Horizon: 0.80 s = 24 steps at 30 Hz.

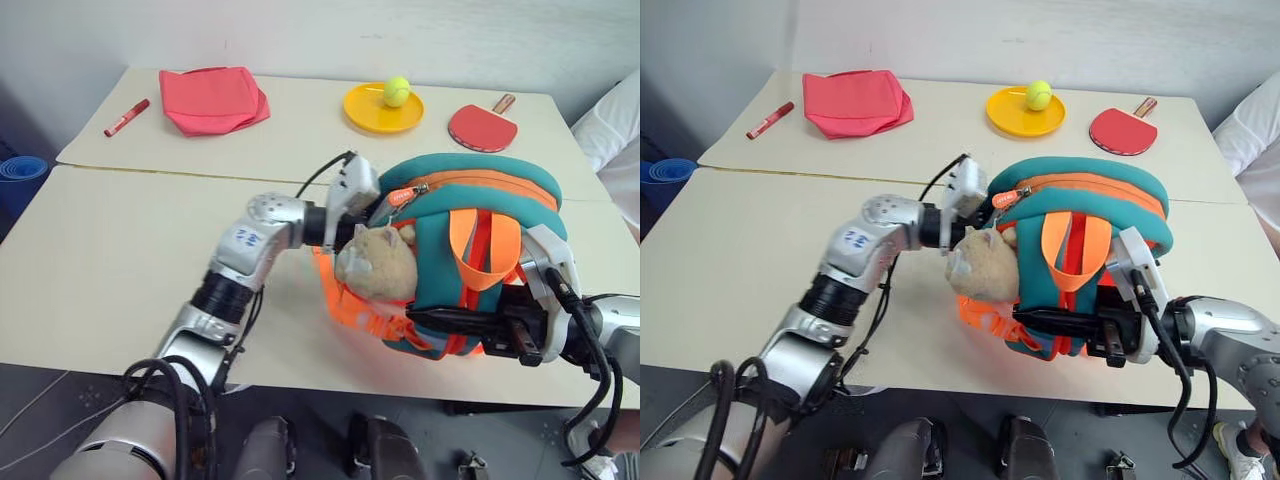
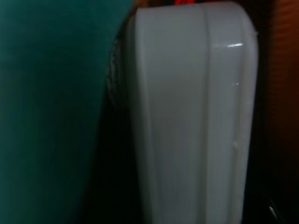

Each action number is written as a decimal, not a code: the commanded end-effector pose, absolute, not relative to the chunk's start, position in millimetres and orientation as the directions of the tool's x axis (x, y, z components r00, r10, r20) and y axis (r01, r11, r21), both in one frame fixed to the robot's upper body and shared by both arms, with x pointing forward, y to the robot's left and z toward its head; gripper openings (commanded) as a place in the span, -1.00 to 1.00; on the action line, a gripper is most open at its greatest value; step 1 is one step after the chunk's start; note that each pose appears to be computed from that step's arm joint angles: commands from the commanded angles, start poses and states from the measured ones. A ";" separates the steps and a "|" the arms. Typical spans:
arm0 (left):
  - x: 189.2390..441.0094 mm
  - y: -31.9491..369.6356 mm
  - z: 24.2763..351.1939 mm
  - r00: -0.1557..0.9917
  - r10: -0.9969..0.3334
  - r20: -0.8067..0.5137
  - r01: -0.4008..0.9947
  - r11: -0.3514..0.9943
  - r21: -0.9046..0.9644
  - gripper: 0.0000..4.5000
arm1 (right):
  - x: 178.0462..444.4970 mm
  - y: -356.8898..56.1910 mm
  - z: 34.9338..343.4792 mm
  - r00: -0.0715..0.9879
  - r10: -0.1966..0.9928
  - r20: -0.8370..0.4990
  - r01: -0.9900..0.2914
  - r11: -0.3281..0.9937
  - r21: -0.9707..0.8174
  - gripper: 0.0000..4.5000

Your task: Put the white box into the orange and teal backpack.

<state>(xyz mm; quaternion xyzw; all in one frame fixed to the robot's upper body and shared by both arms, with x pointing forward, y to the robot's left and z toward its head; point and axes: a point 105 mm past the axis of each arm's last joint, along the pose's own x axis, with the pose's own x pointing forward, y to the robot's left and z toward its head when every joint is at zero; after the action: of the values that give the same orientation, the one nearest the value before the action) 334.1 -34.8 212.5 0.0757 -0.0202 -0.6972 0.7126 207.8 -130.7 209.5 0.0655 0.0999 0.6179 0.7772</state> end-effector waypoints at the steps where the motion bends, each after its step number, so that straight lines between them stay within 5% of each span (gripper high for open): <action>1: 333.6 -29.0 224.6 0.019 -1.000 -0.011 0.989 0.018 0.144 0.01 | 205.2 -126.1 214.6 0.223 0.973 -0.058 -0.955 0.230 0.189 -1.00; 9: 329.4 45.6 245.2 -0.098 -0.995 -0.003 0.964 -0.096 0.247 0.99 | 225.3 -135.9 213.8 0.391 0.920 -0.013 -0.912 0.389 0.131 -1.00; 16: 308.4 89.5 245.5 -0.201 -0.977 -0.066 0.935 -0.212 0.285 0.99 | 234.6 -132.8 210.7 0.409 0.913 -0.009 -0.907 0.408 0.102 -1.00; 24: 284.0 63.6 254.0 -0.174 -0.984 0.047 0.919 -0.145 0.366 0.99 | 236.7 -126.0 207.7 0.375 0.927 -0.021 -0.920 0.375 0.117 -1.00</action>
<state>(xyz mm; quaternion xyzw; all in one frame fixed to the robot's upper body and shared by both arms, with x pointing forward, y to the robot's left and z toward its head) 289.4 70.5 247.2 0.0950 -0.1306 -0.7580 0.6320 238.7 -130.2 205.4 0.0431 0.0473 0.5461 0.8353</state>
